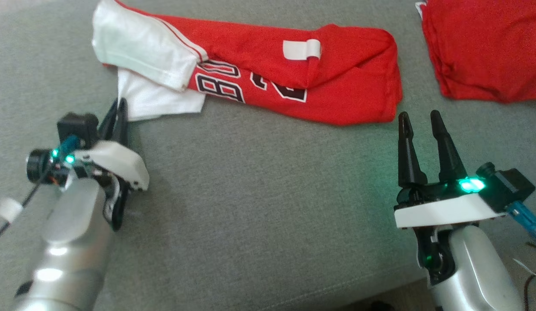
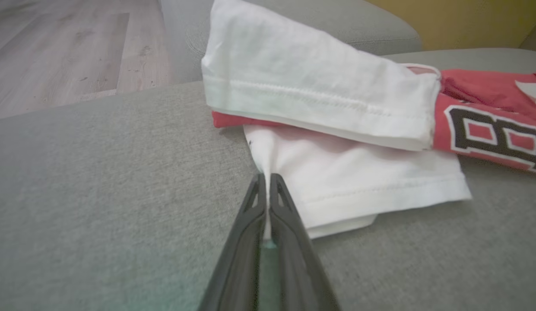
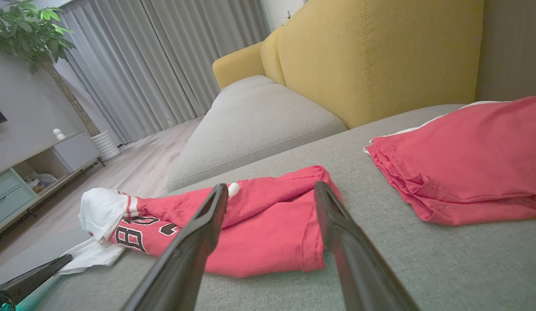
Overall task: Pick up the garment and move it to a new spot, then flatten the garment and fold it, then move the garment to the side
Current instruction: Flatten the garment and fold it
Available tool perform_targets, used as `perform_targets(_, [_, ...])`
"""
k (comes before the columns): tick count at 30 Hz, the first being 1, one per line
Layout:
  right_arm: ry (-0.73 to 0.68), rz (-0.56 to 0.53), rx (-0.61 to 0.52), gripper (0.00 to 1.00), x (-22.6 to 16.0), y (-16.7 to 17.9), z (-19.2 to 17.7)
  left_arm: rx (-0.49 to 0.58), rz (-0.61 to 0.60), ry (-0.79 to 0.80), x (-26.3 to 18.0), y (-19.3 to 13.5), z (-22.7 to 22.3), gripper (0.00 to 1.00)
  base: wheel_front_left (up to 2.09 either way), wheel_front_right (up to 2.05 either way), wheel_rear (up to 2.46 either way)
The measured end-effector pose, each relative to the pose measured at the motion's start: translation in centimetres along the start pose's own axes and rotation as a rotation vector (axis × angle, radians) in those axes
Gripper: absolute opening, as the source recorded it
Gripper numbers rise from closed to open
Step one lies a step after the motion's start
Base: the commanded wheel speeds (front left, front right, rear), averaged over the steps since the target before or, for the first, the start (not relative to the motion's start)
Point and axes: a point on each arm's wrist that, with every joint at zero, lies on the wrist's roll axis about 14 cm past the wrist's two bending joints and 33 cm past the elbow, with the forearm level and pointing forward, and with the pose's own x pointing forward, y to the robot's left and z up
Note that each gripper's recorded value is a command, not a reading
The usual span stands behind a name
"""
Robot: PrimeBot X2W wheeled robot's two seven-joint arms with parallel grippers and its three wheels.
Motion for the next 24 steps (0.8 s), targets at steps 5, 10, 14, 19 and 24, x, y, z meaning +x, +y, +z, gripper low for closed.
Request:
perform_targets(5, [-0.021,0.037,-0.004,1.00,0.0,1.2,0.7,-0.021,0.000,-0.089,-2.4,-0.3,1.0,0.00,0.00,0.00,0.00])
perform_targets(10, [-0.033,0.069,0.007,1.00,-0.6,2.4,1.1,-0.047,0.005,-0.190,-5.3,-0.7,2.9,0.00,0.00,0.00,0.00])
perform_targets(14, [-0.022,0.089,0.018,1.00,-1.5,3.1,0.8,-0.071,0.024,-0.232,-8.2,-0.8,3.1,0.00,0.00,0.00,0.00])
perform_targets(19, [-0.040,0.134,0.027,1.00,-2.0,4.7,1.4,-0.083,0.075,-0.285,-12.1,-0.1,3.5,0.00,0.00,0.00,0.00])
perform_targets(24, [-0.046,0.174,0.032,1.00,-2.2,6.0,1.6,-0.089,0.157,-0.313,-15.8,1.7,3.7,0.00,0.00,0.00,0.00])
